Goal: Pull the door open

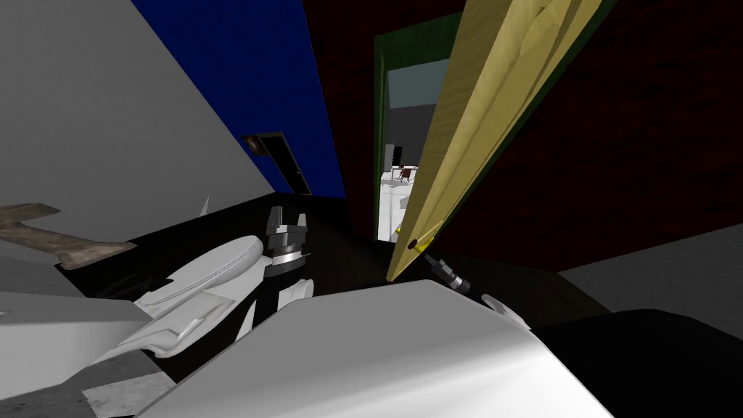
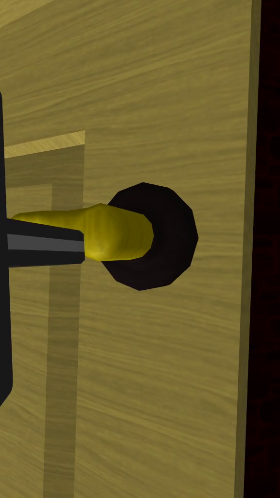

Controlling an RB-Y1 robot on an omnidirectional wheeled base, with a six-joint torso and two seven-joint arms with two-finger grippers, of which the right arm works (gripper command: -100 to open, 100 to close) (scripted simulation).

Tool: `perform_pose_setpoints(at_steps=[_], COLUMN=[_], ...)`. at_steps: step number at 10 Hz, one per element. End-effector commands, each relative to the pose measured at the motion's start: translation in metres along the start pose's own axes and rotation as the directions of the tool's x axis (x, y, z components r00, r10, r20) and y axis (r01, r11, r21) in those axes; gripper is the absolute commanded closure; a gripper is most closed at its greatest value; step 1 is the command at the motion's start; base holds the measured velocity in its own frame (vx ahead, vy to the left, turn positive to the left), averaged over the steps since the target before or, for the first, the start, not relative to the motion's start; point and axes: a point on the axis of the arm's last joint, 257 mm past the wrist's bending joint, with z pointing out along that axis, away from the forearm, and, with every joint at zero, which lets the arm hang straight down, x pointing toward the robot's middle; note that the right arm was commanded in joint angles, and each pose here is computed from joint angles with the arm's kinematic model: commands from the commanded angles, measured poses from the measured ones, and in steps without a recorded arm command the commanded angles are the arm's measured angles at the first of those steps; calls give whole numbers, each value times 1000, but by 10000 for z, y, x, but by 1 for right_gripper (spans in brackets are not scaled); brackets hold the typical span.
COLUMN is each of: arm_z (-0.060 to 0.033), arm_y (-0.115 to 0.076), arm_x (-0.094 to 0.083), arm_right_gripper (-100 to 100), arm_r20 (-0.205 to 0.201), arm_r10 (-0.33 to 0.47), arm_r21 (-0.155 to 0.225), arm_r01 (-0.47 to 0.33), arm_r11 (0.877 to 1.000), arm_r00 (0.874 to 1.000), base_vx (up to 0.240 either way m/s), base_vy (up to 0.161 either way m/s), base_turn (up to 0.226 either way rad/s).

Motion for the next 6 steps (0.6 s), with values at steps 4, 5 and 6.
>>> perform_pose_setpoints(at_steps=[4, 5, 6], arm_z=[-117, -146, -173], arm_y=[-19, -21, -23], arm_x=[30, 39, 49], arm_right_gripper=[-100, -100, -100], arm_r20=[-24, -30, -36], arm_r10=[2, 3, 3], arm_r21=[-1, -2, -2], arm_r01=[-2, -3, -3], arm_r11=[1000, 1000, 1000], arm_r00=[1000, 1000, 999], base_vx=[21, 7, -5], base_vy=[29, 17, 7], base_turn=[-90, -68, -56])
